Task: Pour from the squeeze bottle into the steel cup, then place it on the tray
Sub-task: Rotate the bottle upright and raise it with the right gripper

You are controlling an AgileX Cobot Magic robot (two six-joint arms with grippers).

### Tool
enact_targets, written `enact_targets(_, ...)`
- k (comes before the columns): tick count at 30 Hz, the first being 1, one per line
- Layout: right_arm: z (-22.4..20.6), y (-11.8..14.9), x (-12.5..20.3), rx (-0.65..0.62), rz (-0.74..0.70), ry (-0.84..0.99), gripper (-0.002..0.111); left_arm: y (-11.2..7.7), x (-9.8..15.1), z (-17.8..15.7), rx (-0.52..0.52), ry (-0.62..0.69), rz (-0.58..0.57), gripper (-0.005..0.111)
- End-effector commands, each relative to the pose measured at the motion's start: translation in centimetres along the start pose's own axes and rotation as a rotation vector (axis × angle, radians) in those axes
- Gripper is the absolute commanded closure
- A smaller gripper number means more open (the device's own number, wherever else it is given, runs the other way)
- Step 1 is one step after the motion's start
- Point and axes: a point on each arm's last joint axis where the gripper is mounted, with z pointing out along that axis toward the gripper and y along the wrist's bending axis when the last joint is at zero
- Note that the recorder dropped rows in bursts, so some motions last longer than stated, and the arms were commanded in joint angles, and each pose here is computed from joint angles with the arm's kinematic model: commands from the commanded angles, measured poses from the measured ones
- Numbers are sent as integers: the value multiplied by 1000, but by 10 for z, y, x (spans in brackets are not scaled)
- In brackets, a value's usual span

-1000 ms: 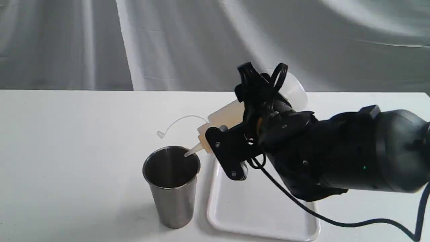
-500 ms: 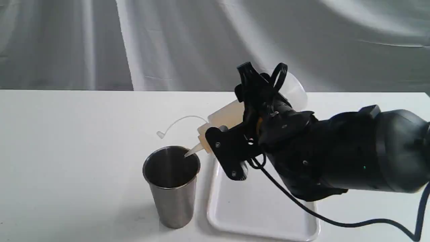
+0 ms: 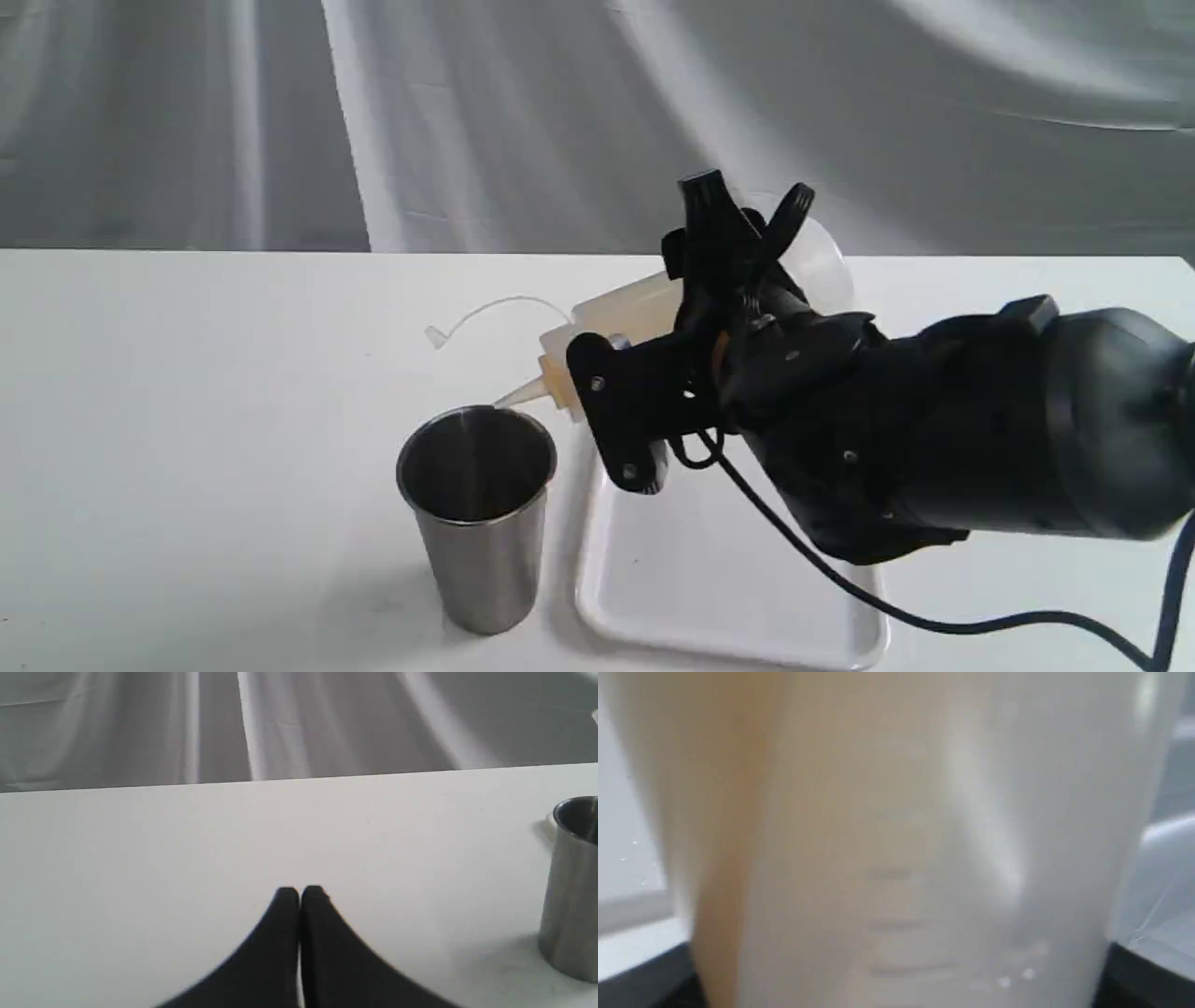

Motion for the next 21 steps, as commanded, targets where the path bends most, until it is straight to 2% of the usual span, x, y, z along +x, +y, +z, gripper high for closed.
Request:
enact_targets(1,-2,4,2,-12,56,-5,108,0,1,0,-1,-6,-7,107)
enact_targets(7,-1,20,3,-75,156,-31,108,0,1,0,-1,-6,-7,107)
enact_targets(10,0,21,5,-79,275,-19,108,0,1,0,-1,-6,-7,107)
enact_targets(21,1,21,7,-83,475,-9,108,0,1,0,-2,-6,-5,107)
